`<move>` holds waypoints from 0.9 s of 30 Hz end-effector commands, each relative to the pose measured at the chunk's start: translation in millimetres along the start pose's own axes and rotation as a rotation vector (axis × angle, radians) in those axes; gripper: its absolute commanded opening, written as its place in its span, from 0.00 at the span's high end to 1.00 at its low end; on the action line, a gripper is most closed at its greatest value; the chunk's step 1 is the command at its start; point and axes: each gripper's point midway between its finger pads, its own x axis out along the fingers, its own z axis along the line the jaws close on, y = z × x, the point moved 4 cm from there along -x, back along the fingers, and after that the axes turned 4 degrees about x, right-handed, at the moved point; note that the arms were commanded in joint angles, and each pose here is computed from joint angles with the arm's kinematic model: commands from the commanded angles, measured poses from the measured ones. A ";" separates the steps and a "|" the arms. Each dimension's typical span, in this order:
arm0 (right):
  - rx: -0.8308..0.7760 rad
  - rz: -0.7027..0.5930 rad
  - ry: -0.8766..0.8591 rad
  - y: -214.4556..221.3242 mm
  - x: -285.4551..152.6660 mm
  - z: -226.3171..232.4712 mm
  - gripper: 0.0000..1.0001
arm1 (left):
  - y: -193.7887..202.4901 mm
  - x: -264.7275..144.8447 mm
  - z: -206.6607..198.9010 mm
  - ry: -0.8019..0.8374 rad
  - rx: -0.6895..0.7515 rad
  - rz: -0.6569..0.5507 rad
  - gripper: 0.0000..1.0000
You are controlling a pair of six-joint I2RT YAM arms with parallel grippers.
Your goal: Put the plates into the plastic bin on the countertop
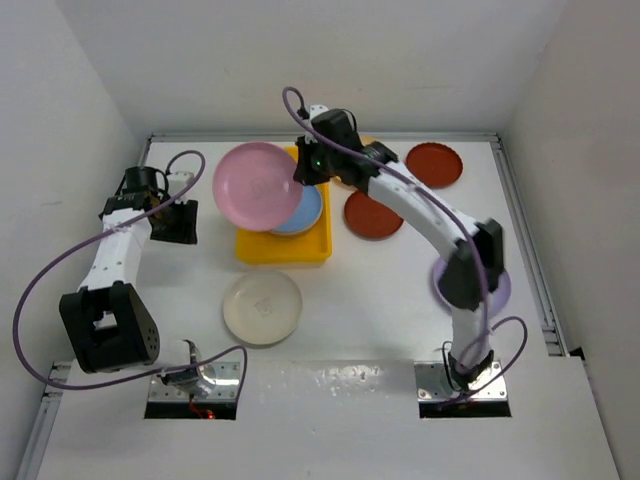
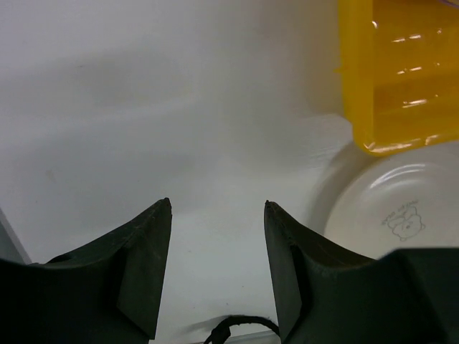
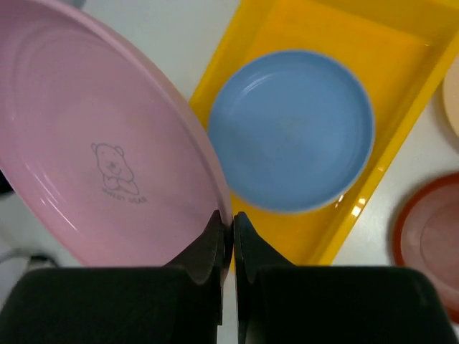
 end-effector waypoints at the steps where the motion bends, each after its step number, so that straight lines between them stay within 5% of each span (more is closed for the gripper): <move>1: 0.204 0.023 0.149 -6.2 66.7 -44.7 1.00 | -2.7 0.8 11.4 -0.042 -0.047 -0.034 0.43; 7: 0.377 -0.021 0.170 -5.3 128.7 -69.6 1.00 | 4.9 11.9 17.7 -0.037 -0.058 0.003 0.43; 27: 0.609 0.040 0.308 39.8 116.6 -101.8 1.00 | 6.4 28.6 18.0 0.011 -0.046 0.043 0.43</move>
